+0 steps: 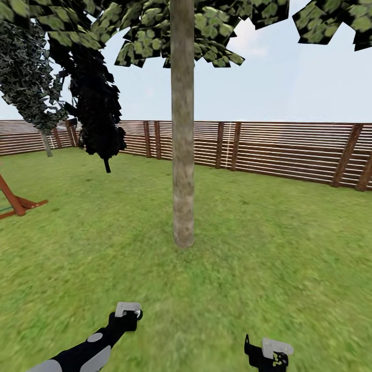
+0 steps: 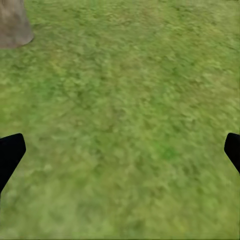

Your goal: In the garden, pick up the pesticide atomizer on the floor and spray pesticide onto both trees until each tree trunk is fully covered.

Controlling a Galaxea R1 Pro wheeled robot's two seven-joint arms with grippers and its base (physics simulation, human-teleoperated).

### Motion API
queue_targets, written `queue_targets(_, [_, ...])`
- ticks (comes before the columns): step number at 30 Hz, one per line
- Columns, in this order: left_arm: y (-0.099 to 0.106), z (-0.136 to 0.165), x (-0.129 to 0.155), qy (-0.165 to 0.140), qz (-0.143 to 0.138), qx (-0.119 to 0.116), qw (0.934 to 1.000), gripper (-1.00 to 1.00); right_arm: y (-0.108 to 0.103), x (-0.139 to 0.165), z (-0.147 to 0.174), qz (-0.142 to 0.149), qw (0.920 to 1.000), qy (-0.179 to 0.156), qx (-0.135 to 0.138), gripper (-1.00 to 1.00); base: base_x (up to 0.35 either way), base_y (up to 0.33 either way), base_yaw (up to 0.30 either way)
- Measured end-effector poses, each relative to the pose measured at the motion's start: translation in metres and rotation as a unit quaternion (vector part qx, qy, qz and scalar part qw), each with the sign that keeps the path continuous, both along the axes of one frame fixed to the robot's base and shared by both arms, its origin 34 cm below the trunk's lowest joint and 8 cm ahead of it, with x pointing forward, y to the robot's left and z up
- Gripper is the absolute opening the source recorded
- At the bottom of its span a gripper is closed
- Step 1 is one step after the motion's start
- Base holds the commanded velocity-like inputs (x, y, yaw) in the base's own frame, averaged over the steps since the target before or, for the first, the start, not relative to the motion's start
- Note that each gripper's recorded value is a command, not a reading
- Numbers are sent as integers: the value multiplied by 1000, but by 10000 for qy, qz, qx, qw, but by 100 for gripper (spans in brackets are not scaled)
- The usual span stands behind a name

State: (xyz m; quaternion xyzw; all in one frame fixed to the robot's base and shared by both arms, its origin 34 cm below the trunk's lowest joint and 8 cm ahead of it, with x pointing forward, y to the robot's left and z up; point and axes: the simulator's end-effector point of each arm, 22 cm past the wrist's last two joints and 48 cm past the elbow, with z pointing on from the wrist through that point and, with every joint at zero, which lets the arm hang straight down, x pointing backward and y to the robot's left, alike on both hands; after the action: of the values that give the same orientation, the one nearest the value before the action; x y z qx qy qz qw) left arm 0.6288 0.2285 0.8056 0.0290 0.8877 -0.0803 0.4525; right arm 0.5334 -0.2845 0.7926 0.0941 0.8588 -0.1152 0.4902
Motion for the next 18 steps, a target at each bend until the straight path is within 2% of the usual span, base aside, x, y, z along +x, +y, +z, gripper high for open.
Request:
queue_targets(6, [0, 0, 0, 1, 2, 1, 10000, -100, 0, 0, 0, 0, 10000, 0, 0, 100, 334, 0, 3])
queue_targets(13, [0, 0, 0, 0, 2, -1, 10000, -100, 0, 0, 0, -4, 10000, 1, -2, 100, 334, 0, 159])
queue_targets(18, [0, 0, 0, 0, -1, -2, 10000, -100, 0, 0, 0, -6, 10000, 0, -4, 100, 334, 0, 51])
